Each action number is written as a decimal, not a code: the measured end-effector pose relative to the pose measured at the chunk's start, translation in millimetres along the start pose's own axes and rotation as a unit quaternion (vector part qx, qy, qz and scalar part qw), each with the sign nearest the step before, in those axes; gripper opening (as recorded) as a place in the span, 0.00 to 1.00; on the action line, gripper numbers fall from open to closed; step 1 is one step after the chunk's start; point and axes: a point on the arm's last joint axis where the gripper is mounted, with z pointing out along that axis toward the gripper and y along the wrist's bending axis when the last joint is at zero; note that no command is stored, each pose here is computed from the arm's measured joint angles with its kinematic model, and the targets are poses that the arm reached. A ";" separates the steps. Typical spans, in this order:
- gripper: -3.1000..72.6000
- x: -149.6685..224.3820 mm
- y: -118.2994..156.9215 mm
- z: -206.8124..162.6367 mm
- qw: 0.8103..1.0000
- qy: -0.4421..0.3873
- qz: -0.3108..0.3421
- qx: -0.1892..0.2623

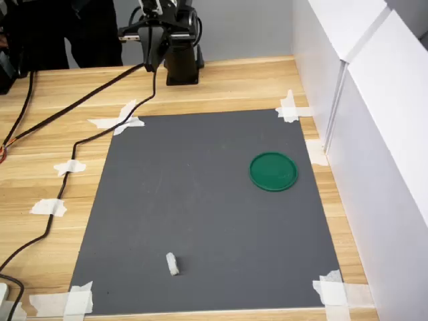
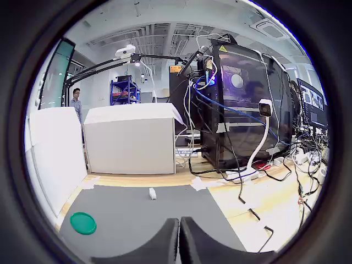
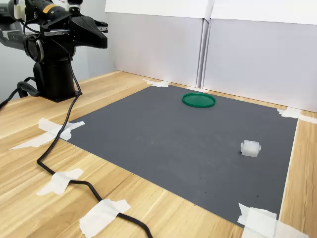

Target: Grasp a white terminal and put it on the green lid.

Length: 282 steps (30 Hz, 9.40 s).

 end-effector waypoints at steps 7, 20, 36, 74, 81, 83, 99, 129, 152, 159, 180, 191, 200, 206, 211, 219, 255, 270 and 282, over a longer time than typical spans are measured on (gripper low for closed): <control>0.02 0.0 0.0 0.0 1.000 0.000 0.000 0.000; 0.02 -0.1 0.0 0.0 1.000 0.000 0.000 0.000; 0.02 -0.1 0.0 0.0 1.000 0.000 0.000 0.000; 0.02 -76.2 -1.8 44.0 0.977 0.213 0.005 0.017; 0.02 -84.9 -2.0 86.1 0.947 0.321 0.004 0.022; 0.02 -88.6 -1.9 99.3 0.939 0.343 0.003 0.023; 0.02 -94.1 -0.7 196.4 0.892 0.449 -0.046 0.001; 0.67 -71.8 9.7 336.9 0.851 0.497 -0.130 -0.107; 0.75 -5.0 28.7 406.5 0.819 0.550 -0.101 -0.132; 0.75 2.5 31.0 410.5 0.822 0.546 -0.087 -0.136; 0.29 13.9 31.1 415.7 0.825 0.543 -0.086 -0.134; 0.17 12.8 32.2 415.5 0.823 0.545 -0.083 -0.137; 0.17 -11.0 31.1 407.4 0.826 0.540 -0.086 -0.135; 0.17 -36.1 31.2 392.2 0.816 0.554 -0.084 -0.141; 0.16 -63.8 30.8 374.9 0.821 0.547 -0.085 -0.142; 0.16 -80.9 53.7 329.4 0.812 0.549 -0.104 -0.168; 0.34 6.6 211.8 251.3 0.728 0.564 -0.240 -0.308; 0.61 -64.1 197.0 232.9 0.803 0.483 -0.185 -0.296; 0.04 -149.3 44.6 192.2 0.928 0.353 -0.051 -0.105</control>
